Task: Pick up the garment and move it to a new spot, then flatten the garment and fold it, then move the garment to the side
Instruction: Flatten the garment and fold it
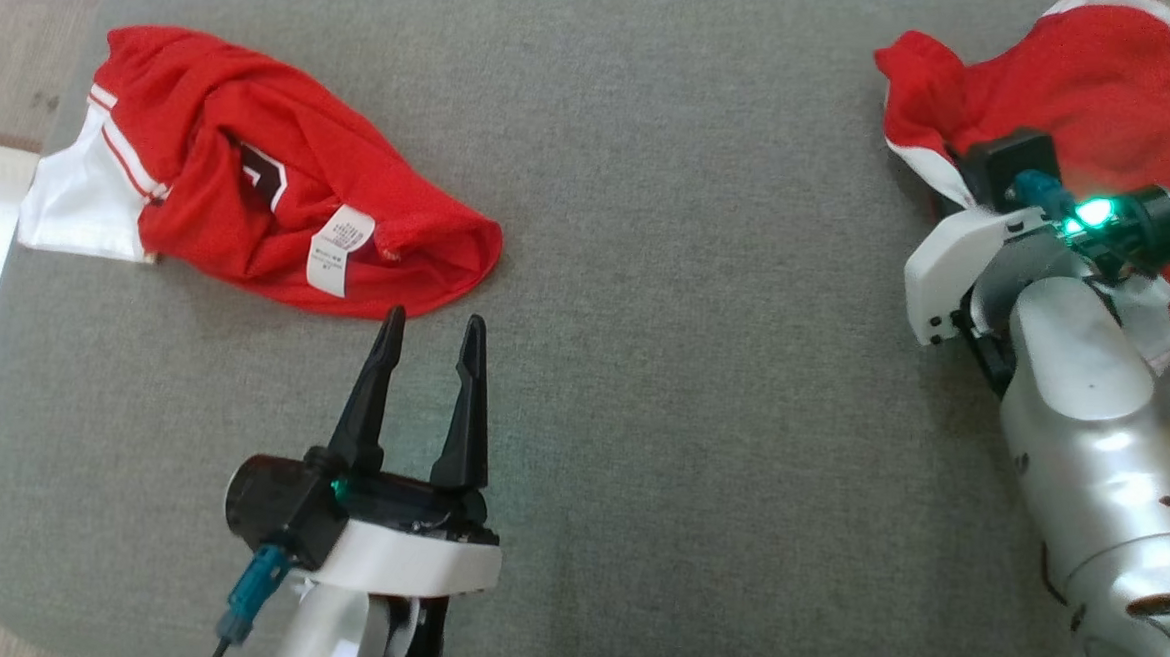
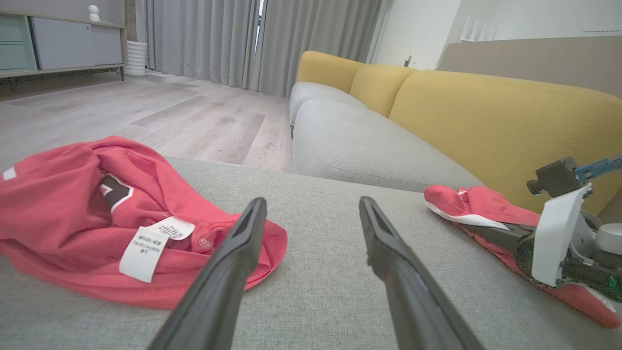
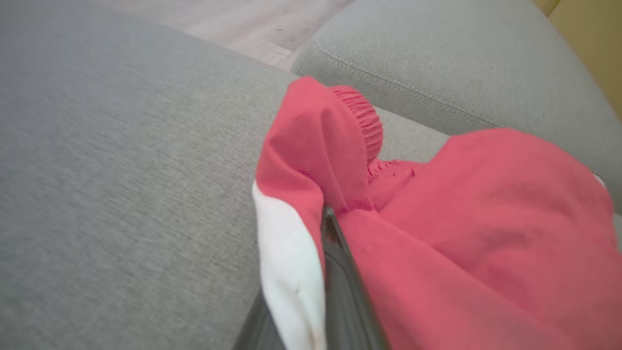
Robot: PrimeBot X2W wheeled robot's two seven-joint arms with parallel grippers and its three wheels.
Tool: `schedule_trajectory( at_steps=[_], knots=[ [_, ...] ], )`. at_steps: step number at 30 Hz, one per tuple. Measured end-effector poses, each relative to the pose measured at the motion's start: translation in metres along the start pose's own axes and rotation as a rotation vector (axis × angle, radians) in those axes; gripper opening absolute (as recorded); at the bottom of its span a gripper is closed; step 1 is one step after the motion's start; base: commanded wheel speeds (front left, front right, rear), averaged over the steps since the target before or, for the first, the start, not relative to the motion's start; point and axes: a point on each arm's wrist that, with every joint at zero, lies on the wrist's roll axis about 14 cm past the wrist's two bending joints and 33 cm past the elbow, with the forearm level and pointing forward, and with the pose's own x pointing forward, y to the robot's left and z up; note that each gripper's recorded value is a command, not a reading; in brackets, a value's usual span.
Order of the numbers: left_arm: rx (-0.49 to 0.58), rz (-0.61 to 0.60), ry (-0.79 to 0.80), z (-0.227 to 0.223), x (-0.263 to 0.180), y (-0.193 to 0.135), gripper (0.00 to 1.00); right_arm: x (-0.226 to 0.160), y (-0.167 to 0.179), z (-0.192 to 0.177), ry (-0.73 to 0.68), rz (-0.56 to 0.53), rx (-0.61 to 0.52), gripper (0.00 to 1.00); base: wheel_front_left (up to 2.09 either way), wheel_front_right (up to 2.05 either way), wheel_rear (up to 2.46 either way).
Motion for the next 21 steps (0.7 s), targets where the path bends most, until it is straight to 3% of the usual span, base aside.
schedule_trajectory(
  at_steps=[11, 18, 21],
  knots=[
    [0.011, -0.048, -0.043, 0.014, -0.004, -0.016, 1.0, -0.031, 0.035, 0.071, -0.297, 0.113, 0.113, 0.0, 0.0, 0.0, 0.0],
    [0.013, -0.072, -0.057, 0.018, -0.012, -0.026, 1.0, -0.076, 0.092, 0.109, -0.448, 0.291, 0.256, 0.0, 0.0, 0.0, 0.0],
    [0.014, -0.078, -0.076, 0.024, -0.014, -0.028, 1.0, -0.095, 0.112, 0.118, -0.479, 0.358, 0.369, 0.0, 0.0, 0.0, 0.0]
  ],
)
